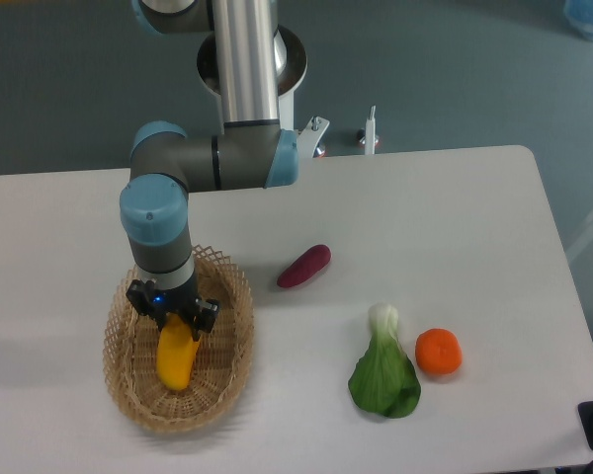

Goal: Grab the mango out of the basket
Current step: 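Lift the mango out of the basket and carry it beside the orange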

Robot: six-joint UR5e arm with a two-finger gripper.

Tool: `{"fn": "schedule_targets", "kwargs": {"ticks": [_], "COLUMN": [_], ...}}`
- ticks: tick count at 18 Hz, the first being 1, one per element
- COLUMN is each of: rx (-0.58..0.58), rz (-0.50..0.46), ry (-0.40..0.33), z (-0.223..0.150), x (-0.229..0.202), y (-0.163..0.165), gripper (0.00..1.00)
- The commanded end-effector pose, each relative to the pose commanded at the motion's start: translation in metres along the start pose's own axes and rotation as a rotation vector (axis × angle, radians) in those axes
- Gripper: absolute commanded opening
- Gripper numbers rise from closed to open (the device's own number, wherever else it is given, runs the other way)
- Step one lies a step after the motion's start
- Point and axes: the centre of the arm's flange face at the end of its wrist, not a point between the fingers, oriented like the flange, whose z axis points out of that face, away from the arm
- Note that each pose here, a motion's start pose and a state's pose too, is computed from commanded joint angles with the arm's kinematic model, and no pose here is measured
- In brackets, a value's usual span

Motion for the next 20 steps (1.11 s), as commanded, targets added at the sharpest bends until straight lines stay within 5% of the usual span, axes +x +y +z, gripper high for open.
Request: {"fn": "schedule_targets", "kwargs": {"ticks": [8,20], "rx": [0.098,-0.033], "rz": [0.009,0.184], "ry": [-0.094,-0.157], "z": [-0.075,-0.14], "x": [-0.099,-0.308], "y": [0.009,0.151], "gripper": [0.48,0.48]}}
